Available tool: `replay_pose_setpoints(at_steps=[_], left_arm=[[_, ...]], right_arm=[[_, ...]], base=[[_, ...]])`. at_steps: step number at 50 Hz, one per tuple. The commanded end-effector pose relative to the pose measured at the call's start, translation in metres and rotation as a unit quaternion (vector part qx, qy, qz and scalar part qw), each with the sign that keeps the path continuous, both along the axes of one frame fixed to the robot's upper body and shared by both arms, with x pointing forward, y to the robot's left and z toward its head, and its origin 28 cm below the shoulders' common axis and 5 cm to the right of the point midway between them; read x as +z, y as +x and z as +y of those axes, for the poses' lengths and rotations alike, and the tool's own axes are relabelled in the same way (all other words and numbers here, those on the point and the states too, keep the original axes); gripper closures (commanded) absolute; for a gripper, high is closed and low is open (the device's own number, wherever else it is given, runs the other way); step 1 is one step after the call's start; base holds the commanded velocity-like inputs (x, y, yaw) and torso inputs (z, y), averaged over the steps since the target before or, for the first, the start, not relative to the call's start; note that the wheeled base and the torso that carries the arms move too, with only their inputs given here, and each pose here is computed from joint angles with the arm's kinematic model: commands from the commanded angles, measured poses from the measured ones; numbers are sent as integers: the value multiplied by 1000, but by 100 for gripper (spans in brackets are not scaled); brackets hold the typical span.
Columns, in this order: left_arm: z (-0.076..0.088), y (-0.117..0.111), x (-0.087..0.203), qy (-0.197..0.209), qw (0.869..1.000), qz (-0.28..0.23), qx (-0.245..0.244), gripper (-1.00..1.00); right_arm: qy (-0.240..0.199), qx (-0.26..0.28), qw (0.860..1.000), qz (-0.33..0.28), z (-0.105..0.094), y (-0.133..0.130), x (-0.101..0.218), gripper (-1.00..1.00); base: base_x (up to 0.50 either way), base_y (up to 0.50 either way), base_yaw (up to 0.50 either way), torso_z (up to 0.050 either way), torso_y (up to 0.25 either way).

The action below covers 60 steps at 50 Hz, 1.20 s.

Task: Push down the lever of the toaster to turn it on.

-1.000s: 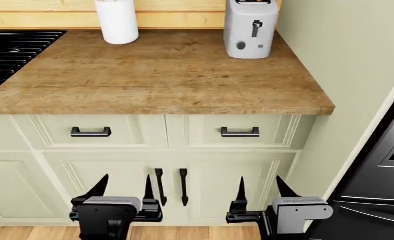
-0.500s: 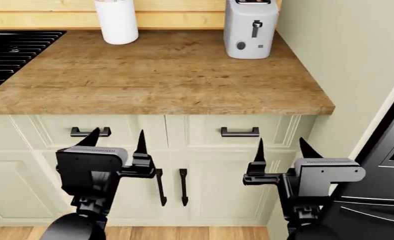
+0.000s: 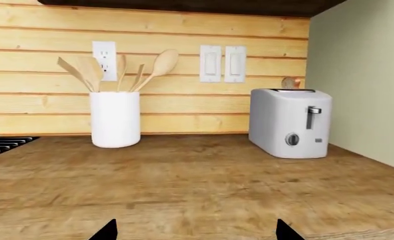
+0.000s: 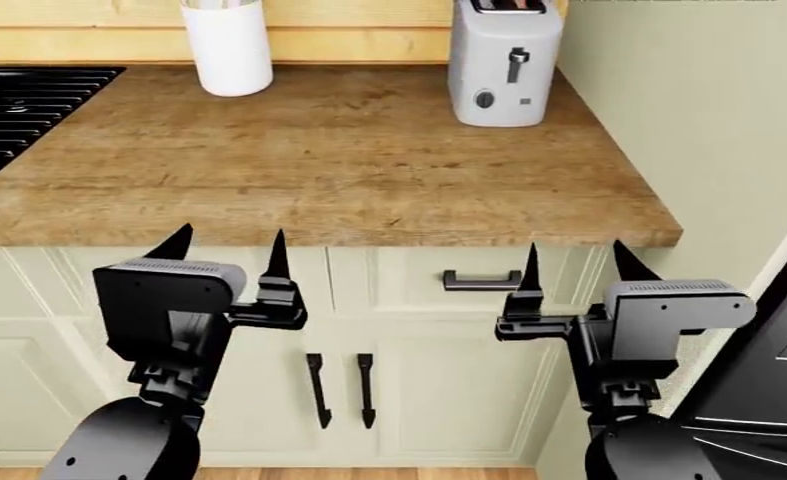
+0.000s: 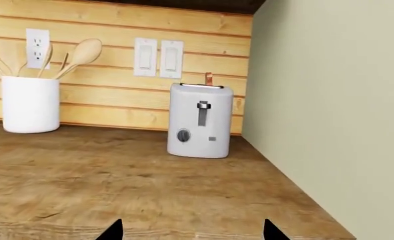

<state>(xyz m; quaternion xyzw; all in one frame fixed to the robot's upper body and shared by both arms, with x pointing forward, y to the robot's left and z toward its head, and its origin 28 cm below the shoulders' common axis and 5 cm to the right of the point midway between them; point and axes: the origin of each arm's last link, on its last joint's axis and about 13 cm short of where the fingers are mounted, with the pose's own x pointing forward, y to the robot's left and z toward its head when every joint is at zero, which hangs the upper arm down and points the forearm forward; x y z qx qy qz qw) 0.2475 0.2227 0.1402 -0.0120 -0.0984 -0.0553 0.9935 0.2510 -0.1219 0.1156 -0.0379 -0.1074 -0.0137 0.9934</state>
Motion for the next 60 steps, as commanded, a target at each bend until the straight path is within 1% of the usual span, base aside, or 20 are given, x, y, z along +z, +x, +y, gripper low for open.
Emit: replay_pose_setpoints(at_steps=[1, 60], left_arm=[[1, -2, 1, -1, 1000, 0, -5, -100], [0, -3, -1, 2, 1000, 1, -5, -100]], right_arm=[[-2, 2, 1000, 0, 1, 2, 2, -100], [-1, 7, 1000, 4, 2, 1, -1, -100]], base=[[219, 0, 0, 0, 0], [219, 0, 0, 0, 0]])
